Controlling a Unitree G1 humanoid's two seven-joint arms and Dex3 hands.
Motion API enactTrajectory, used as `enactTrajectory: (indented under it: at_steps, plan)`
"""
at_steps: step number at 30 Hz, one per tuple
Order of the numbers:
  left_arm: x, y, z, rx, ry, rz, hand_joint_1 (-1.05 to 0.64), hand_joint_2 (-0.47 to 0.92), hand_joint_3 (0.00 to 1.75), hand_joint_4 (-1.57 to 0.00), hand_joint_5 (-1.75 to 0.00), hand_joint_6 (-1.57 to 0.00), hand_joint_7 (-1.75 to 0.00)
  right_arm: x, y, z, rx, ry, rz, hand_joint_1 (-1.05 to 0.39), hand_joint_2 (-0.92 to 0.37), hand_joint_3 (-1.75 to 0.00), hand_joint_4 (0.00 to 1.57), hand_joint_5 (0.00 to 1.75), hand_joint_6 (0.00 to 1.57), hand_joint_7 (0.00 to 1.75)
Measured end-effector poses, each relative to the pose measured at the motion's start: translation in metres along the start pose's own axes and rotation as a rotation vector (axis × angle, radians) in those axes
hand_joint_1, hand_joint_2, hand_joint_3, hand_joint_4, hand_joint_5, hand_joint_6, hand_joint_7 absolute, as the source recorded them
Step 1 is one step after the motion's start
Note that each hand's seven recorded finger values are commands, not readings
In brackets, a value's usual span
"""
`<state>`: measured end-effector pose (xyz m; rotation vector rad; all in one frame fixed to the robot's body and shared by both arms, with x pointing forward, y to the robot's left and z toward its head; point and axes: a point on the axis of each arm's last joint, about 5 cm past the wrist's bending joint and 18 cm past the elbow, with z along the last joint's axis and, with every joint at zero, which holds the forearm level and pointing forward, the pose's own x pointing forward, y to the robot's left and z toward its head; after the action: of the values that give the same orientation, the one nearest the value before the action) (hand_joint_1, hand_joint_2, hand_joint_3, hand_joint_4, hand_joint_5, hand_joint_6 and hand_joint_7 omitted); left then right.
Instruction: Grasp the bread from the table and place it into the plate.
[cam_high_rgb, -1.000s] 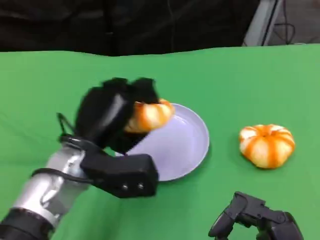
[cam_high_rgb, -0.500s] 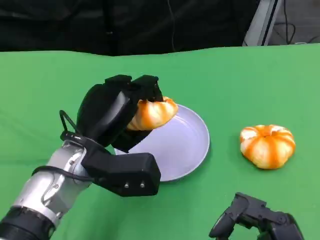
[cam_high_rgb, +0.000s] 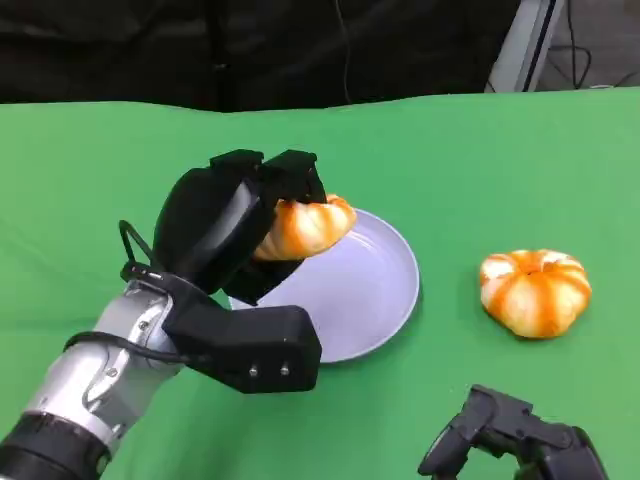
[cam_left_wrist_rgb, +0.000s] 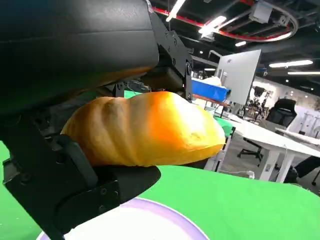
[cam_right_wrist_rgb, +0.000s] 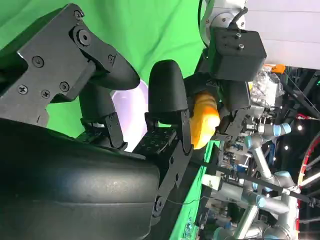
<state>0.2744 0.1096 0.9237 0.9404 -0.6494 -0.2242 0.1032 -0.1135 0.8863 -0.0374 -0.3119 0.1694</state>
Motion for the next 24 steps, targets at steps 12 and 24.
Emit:
enactTrajectory:
  at_steps: [12,24]
  plan:
    - [0.0000,0.0000,0.0000,0.000,0.000,0.000,-0.16,0.29,1.47,-0.95,-1.75,-0.74,-1.75,0.0000,0.0000,0.0000,0.000,0.000,0.000,-0.08,-0.27,-1.39,0.76,1.58,0.82,1.29]
    - [0.0022,-0.0041,0.0058,-0.020,-0.013,-0.017,-0.16,0.31,1.45,-0.94,-1.75,-0.73,-1.73,0.0005,0.0004,0.0001,-0.001,-0.002,0.001,-0.09,-0.28,-1.37,0.77,1.56,0.83,1.28]
